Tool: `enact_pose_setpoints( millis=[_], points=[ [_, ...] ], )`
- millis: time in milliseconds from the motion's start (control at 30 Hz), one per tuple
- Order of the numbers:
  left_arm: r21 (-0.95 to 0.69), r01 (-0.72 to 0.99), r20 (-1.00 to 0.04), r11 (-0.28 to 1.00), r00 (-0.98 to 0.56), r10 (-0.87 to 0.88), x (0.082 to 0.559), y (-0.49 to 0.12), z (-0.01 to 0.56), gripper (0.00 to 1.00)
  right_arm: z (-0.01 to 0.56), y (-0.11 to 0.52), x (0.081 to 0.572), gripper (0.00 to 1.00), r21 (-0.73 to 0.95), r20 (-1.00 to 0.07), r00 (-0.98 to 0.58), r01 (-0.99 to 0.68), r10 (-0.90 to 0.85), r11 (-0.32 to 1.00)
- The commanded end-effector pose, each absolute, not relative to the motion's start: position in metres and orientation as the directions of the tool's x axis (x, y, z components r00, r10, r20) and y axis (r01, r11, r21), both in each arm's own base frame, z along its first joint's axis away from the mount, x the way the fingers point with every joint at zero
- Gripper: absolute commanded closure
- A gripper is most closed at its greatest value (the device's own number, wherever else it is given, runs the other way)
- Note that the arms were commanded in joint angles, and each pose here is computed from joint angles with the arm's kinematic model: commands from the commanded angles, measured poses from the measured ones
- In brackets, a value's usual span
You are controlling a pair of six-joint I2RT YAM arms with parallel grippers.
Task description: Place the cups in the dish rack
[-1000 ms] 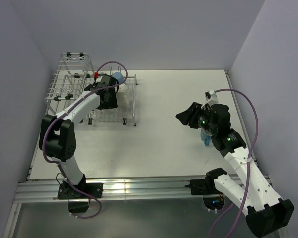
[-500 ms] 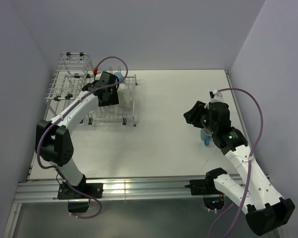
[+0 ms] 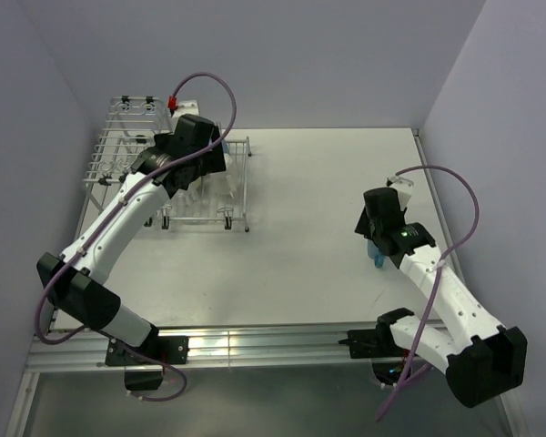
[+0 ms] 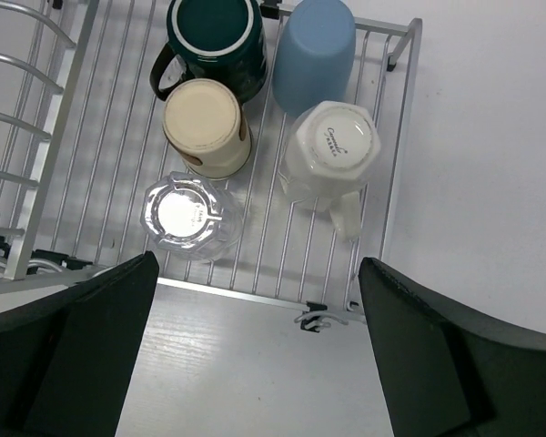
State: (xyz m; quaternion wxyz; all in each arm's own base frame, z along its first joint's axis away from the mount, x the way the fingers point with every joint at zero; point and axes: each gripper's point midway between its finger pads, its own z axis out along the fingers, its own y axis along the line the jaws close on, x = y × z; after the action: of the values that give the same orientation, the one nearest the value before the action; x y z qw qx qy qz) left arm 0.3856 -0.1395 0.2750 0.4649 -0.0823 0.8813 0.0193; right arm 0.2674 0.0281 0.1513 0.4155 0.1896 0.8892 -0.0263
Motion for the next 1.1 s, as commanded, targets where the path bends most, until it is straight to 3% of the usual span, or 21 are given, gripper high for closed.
enact_pose_setpoints(
  millis=[0,533,667,767,833,1000,1067],
  points=[
    [-0.069,-0.149,-0.863,0.986,-0.488,-0.134,0.373,-0.133,0.315,0.01,0.144,0.007,0.266,0.46,0.032,-0.764,-0.561,0.461,0.319,0.887],
    [-0.099,-0.111,-0.87,0.989,-0.473,-0.14,0.361,-0.134,0.321,0.01,0.091,0.012,0.273,0.49,-0.031,-0.703,-0.637,0.471,0.316,0.881],
    [-0.112,-0.097,-0.871,0.989,-0.47,-0.144,0.356,-0.134,0.322,0.01,0.086,0.014,0.278,0.62,-0.03,-0.696,-0.645,0.465,0.315,0.885],
    [-0.126,-0.083,-0.871,0.989,-0.467,-0.15,0.353,-0.135,0.324,0.01,0.082,0.015,0.279,0.78,-0.046,-0.685,-0.661,0.458,0.306,0.888],
    [-0.152,-0.05,-0.873,0.987,-0.462,-0.158,0.349,-0.14,0.327,0.01,0.082,0.021,0.281,0.97,-0.029,-0.674,-0.673,0.437,0.305,0.899],
    [-0.269,0.099,-0.872,0.958,-0.448,-0.199,0.335,-0.164,0.344,0.01,0.128,0.069,0.299,1.0,0.22,-0.685,-0.639,0.275,0.349,0.936],
    [-0.327,0.182,-0.862,0.927,-0.46,-0.214,0.329,-0.181,0.346,0.01,0.169,0.106,0.301,1.0,0.384,-0.685,-0.627,0.121,0.371,0.915]
  ],
)
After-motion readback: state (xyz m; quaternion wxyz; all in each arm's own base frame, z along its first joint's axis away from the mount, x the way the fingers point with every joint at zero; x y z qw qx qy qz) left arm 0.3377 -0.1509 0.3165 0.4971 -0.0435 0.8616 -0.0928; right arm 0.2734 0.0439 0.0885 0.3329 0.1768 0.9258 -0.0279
